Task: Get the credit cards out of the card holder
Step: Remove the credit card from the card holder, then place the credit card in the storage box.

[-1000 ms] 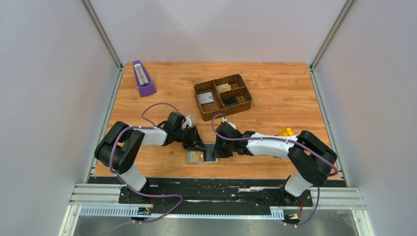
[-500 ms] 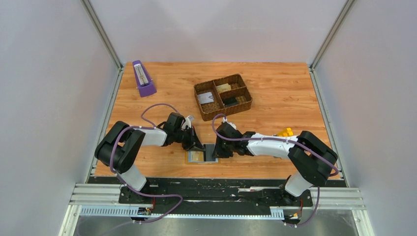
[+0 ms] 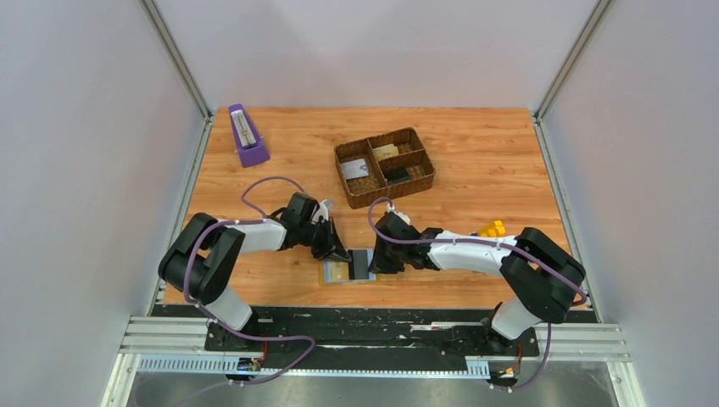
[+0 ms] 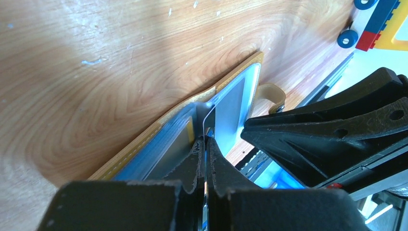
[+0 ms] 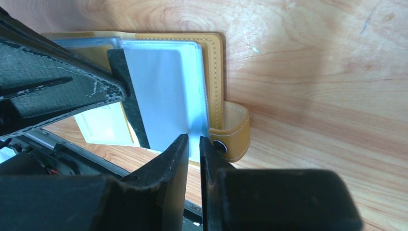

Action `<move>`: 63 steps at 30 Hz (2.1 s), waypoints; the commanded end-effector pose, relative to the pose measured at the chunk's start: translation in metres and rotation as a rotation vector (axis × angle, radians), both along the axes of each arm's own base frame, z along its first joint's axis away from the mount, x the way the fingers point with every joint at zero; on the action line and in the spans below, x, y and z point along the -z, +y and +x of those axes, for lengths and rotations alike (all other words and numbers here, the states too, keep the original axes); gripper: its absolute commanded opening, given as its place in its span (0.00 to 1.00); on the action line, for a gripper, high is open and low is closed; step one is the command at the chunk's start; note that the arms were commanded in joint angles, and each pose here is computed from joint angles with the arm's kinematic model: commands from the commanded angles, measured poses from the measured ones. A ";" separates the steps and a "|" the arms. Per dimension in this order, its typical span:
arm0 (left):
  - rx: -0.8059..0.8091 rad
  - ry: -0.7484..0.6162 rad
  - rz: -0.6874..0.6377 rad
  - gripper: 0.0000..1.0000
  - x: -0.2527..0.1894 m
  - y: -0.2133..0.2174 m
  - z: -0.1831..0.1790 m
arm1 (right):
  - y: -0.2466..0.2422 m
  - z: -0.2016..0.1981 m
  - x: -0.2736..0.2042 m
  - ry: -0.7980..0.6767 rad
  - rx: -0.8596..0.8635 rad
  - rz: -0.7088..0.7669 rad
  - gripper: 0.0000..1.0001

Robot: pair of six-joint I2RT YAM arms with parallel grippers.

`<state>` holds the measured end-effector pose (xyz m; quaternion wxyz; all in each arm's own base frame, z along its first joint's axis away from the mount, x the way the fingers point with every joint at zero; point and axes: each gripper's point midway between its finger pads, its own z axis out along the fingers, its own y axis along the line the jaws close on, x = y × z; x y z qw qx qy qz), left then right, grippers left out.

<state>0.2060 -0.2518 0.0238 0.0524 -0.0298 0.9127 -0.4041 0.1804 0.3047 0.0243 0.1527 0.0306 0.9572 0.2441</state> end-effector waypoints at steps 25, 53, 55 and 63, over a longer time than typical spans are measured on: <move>0.006 -0.146 0.239 0.00 -0.079 0.040 0.004 | -0.014 0.047 -0.072 -0.311 -0.017 -0.025 0.17; -0.167 -0.098 -0.135 0.00 -0.184 0.001 0.002 | 0.032 -0.022 -0.186 -1.529 -0.803 -0.012 0.50; -0.186 -0.093 -0.143 0.00 -0.186 0.002 0.002 | 0.035 -0.022 -0.181 -1.537 -0.819 -0.049 0.51; -0.226 -0.088 -0.163 0.00 -0.189 0.003 0.002 | 0.039 -0.001 -0.176 -1.569 -0.740 -0.224 0.36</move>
